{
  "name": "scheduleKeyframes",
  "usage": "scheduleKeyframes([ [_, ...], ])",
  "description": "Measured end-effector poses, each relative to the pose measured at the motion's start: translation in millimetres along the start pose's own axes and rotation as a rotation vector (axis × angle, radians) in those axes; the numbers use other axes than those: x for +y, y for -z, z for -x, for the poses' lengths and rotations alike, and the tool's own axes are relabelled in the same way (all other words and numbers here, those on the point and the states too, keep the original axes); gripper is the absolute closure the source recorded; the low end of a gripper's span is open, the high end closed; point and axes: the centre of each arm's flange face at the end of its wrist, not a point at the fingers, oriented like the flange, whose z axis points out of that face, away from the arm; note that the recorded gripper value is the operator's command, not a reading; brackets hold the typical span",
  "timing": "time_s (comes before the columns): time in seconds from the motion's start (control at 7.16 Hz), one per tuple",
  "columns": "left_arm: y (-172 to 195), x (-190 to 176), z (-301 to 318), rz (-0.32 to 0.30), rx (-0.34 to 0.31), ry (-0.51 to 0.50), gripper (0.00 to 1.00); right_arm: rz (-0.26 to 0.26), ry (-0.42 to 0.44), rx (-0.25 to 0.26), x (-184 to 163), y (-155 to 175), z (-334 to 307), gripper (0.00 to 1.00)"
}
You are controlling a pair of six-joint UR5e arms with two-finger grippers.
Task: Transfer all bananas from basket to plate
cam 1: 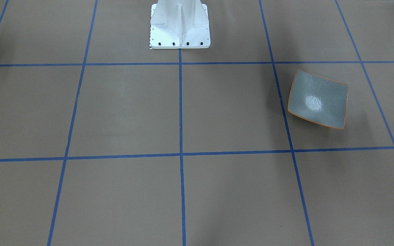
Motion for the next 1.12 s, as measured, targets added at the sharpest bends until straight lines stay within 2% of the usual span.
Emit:
scheduleKeyframes([
  [0.14,0,0,0,0.0,0.0,0.0,0.0,0.016,0.003,0.002,9,-4,1,0.13],
  [0.28,0,0,0,0.0,0.0,0.0,0.0,0.039,0.011,0.019,13,-5,-1,0.34],
  [0.42,-1,0,1,0.002,0.0,0.002,0.0,0.061,0.018,0.039,14,-5,-3,0.88],
  [0.56,-1,0,1,0.003,0.001,0.003,0.0,0.072,0.022,0.05,13,-4,-5,1.0],
  [1.12,-3,2,3,0.008,0.002,0.008,0.0,0.073,0.001,0.052,4,5,-5,1.0],
])
